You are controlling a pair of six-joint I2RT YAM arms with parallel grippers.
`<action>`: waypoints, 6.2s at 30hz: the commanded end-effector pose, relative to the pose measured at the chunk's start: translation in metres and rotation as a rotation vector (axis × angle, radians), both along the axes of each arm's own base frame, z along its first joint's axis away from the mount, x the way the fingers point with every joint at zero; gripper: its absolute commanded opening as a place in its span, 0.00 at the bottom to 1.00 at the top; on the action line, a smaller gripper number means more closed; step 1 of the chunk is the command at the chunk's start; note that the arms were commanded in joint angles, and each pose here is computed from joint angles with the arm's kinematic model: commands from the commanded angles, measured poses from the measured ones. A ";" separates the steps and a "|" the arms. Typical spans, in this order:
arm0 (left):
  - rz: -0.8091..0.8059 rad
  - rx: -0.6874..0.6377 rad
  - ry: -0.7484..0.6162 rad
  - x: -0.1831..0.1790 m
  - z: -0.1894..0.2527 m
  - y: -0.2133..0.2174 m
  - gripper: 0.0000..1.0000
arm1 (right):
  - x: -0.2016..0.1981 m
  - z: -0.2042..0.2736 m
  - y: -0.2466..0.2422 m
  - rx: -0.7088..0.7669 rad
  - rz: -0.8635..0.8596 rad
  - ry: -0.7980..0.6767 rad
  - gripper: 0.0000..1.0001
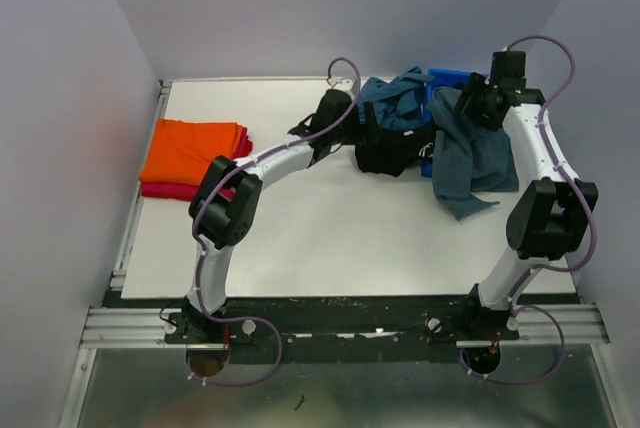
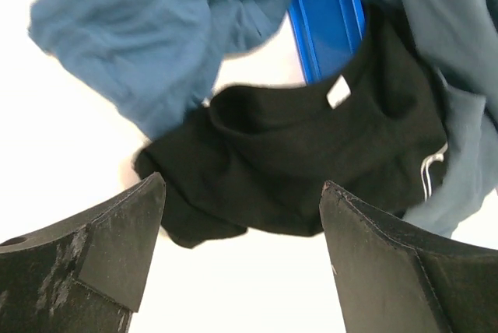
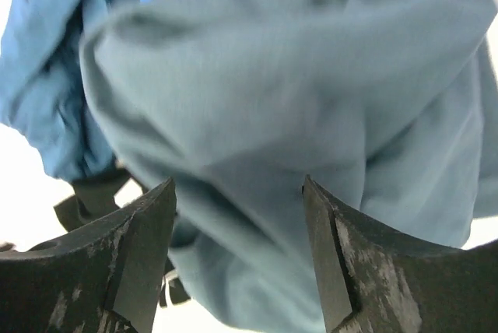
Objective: Fold and stack the t-shirts
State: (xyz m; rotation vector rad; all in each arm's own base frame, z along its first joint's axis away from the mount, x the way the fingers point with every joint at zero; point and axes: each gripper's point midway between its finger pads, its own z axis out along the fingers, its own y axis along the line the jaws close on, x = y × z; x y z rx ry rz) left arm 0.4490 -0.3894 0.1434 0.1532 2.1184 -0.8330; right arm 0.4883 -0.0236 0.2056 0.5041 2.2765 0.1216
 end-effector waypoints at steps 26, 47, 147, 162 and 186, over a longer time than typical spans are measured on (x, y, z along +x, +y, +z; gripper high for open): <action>0.167 0.015 0.100 0.137 -0.078 0.027 0.35 | -0.051 -0.067 0.087 -0.415 0.160 0.153 0.64; 0.192 0.068 -0.016 0.080 0.019 0.101 0.00 | 0.017 0.096 -0.046 -0.229 -0.155 -0.099 0.01; -0.034 0.133 -0.079 -0.180 0.106 0.098 0.00 | -0.024 -0.128 -0.079 -0.048 -0.219 0.129 0.81; -0.125 0.162 -0.121 -0.180 0.126 0.086 0.00 | -0.051 -0.040 0.084 -0.010 0.301 -0.065 0.84; 0.137 0.285 -0.034 -0.195 0.070 0.166 0.00 | 0.006 -0.116 0.044 -0.107 0.013 0.217 0.78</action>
